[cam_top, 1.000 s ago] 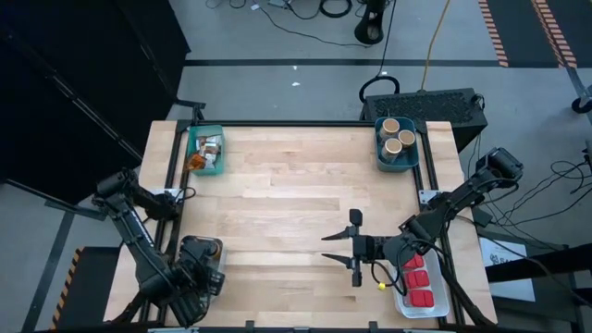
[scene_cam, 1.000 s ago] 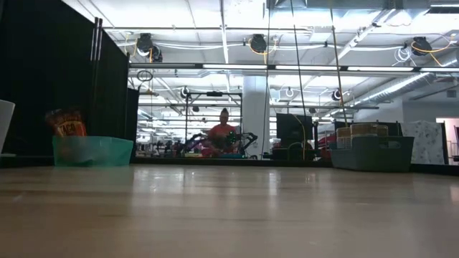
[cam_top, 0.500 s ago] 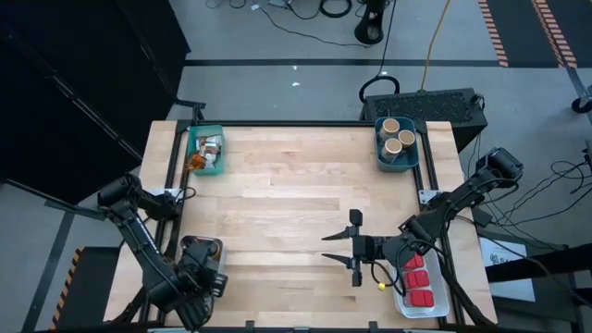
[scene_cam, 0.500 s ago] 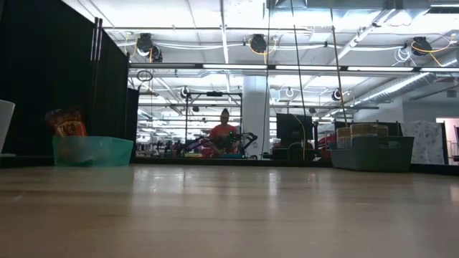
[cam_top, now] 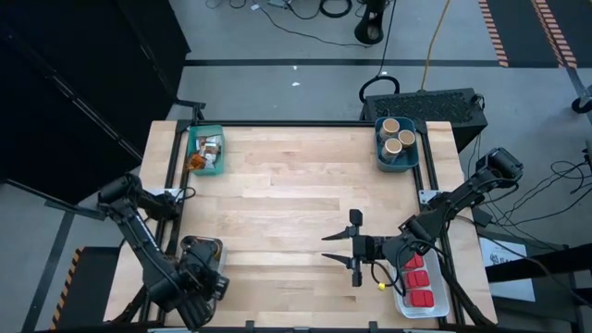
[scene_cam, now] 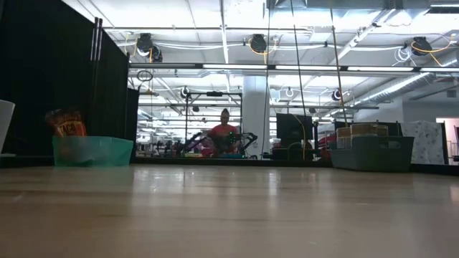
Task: Sort spices by type
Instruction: Put the black seasoning can into the gray bin
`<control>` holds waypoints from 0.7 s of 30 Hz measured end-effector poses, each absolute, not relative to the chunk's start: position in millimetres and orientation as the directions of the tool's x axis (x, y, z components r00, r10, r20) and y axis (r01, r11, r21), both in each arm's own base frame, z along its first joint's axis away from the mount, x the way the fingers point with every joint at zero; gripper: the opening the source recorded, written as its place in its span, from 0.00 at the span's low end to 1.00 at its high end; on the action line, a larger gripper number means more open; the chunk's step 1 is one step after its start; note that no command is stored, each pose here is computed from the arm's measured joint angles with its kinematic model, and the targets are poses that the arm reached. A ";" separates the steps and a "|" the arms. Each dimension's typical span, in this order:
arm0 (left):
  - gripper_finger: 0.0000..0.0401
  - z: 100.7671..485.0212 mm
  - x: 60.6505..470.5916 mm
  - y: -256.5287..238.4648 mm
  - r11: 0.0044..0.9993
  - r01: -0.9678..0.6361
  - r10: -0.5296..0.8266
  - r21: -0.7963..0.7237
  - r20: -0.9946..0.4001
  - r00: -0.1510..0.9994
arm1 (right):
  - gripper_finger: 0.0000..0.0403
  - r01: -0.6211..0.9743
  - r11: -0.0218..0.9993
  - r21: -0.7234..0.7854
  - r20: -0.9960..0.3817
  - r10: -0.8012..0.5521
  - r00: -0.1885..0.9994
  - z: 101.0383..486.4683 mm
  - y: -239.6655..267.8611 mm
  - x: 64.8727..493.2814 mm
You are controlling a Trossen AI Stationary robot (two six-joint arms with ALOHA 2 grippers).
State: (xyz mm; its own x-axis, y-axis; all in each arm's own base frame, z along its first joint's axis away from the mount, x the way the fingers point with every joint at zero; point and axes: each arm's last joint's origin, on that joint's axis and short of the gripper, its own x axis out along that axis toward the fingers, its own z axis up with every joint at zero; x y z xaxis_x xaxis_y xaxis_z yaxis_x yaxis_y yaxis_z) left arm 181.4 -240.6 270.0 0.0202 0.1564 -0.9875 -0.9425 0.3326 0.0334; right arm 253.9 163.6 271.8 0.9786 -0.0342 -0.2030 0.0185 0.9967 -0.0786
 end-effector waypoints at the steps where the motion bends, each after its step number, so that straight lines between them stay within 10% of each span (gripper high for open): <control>1: 0.63 273.1 183.3 -241.3 0.365 -0.931 0.140 0.025 -0.990 0.028 | 0.40 0.019 0.997 -0.079 -0.203 -0.034 0.979 271.8 163.6 253.9; 9: 0.53 297.3 190.0 -271.2 0.771 -0.600 -0.131 -0.213 -0.975 0.178 | 0.40 0.018 0.996 -0.083 -0.209 -0.036 0.977 271.0 163.4 253.8; 17: 0.05 279.6 179.4 -286.9 0.913 -0.389 -0.102 -0.126 -0.992 0.080 | 0.40 0.018 0.996 -0.087 -0.214 -0.036 0.976 270.6 163.4 253.6; 21: 0.03 269.3 181.4 -289.5 0.923 -0.378 -0.052 -0.071 -0.997 0.062 | 0.40 0.018 0.996 -0.087 -0.214 -0.036 0.976 270.6 163.3 253.6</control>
